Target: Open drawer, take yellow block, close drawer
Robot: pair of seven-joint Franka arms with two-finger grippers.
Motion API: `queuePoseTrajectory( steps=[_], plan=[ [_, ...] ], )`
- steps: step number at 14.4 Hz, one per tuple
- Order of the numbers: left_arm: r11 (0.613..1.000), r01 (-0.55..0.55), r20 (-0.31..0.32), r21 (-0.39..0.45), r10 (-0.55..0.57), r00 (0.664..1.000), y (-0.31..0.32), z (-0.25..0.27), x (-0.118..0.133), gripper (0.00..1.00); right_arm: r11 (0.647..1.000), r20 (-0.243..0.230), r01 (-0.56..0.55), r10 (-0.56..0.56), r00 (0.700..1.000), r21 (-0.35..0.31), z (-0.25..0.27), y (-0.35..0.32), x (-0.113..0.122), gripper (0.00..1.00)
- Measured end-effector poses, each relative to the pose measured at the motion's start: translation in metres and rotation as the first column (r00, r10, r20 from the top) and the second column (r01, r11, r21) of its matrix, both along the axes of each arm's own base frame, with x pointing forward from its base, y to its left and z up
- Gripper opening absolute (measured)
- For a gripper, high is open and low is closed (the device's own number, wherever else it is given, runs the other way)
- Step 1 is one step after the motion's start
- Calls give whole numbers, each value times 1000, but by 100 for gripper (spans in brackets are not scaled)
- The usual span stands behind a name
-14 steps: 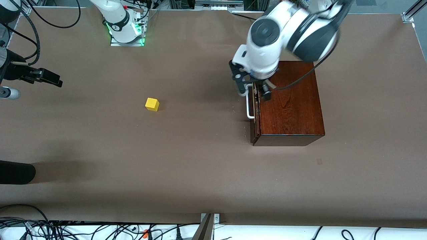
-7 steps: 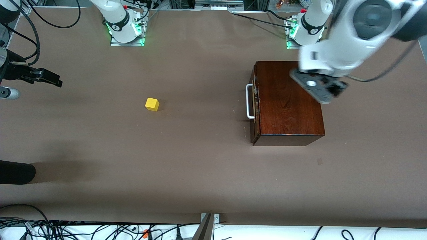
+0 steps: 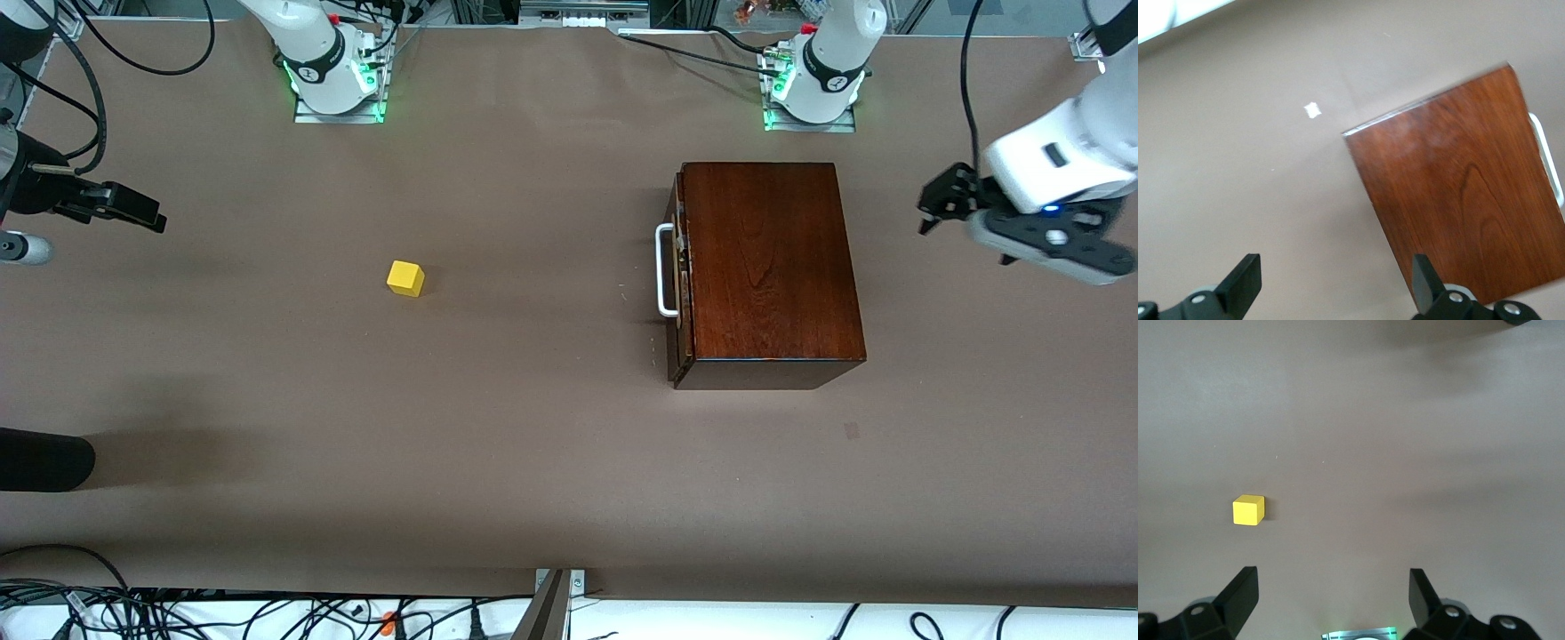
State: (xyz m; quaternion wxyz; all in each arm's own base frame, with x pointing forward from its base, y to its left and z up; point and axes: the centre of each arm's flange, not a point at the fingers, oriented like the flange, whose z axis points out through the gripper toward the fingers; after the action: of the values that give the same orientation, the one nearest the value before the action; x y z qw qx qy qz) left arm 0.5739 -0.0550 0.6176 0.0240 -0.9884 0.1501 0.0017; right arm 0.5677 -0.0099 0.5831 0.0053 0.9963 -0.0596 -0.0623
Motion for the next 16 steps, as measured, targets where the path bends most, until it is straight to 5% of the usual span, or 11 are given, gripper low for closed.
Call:
queuePoseTrajectory(
  steps=[4, 16],
  plan=[
    [977, -211, 46, -5, 211, 976, 29, 9, -27, 100, 1000, 0, 0, 0, 1000, 0, 0, 0, 0, 100],
    [972, -236, 20, 1, 235, 972, 35, -14, -32, 100, 1000, 12, -12, 12, 1000, 1, 5, 0, 1, 100]
  ],
)
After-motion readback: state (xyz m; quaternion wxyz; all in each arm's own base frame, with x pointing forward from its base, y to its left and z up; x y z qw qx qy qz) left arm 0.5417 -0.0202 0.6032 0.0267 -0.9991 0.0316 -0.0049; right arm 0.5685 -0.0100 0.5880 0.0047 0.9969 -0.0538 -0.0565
